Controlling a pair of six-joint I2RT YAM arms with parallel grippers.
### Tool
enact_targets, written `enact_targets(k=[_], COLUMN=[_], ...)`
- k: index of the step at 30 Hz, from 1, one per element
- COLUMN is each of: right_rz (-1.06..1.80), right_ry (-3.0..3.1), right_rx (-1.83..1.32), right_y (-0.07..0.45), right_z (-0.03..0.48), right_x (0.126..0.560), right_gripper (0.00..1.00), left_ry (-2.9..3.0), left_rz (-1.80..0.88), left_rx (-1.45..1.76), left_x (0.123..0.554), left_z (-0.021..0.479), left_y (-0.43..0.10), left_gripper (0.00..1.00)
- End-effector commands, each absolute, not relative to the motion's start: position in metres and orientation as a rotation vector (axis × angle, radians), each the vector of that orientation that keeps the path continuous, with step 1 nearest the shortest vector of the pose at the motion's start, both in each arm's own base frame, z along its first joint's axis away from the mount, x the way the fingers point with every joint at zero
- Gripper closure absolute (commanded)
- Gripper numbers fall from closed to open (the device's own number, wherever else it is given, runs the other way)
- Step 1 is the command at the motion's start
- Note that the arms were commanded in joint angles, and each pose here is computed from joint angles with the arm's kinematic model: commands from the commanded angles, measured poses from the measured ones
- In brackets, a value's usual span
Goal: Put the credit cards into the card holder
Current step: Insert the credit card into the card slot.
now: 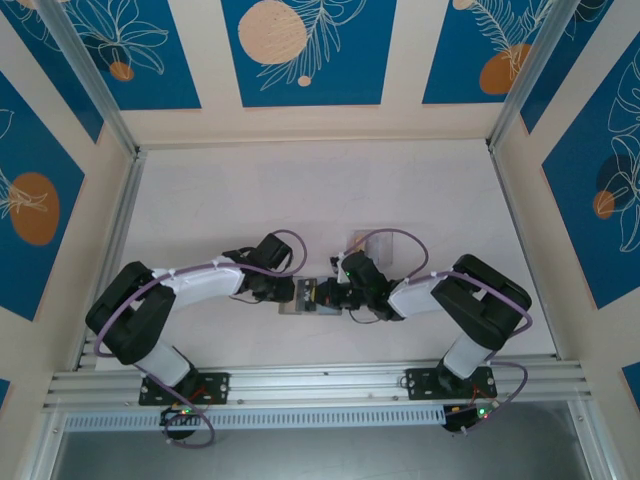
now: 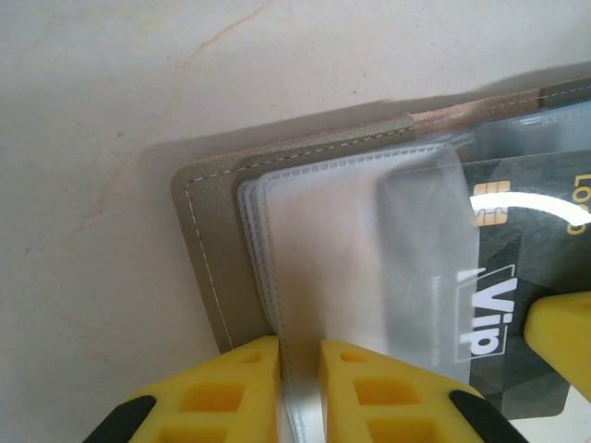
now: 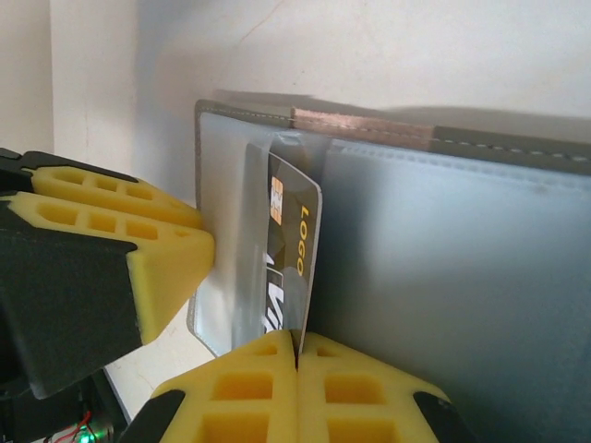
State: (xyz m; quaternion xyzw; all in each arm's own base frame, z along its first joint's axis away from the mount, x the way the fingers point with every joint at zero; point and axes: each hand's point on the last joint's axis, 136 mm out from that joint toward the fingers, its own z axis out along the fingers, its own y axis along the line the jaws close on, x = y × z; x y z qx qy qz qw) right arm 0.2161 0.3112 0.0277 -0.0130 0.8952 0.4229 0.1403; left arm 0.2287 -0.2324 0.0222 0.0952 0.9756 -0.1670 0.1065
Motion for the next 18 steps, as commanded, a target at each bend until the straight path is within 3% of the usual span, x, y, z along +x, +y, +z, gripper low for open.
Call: enact_targets(k=[1,11,15,18], right_rz=[1.148,1.228,1.257,1.243], right_ry=[2.72,2.709,2.709,2.721], right_rx=[-0.047,-0.077,-0.094,-0.103], right_y=[0.297,0.324,0.333,0.33], right_z=[0.0,0.003,0.002,0.004], right_x=[0.197,0.196,0.19,0.19], right_gripper=[1.0,1.0,0.93,0.83], left_ry=[2.987,2.971,2.965,2.965], left_rz=[-0.409,-0.454,-0.481,-0.492], left_rx=[0.282,0.27,0.262,0.255], left_x=[0.206,0.207,0.207,0.206], left_z=[-0.004,0.004,0.004,0.004], left_y=[-0.217,-0.222,-0.225,-0.225], left_gripper=[0.84,0.84,0.84,0.84])
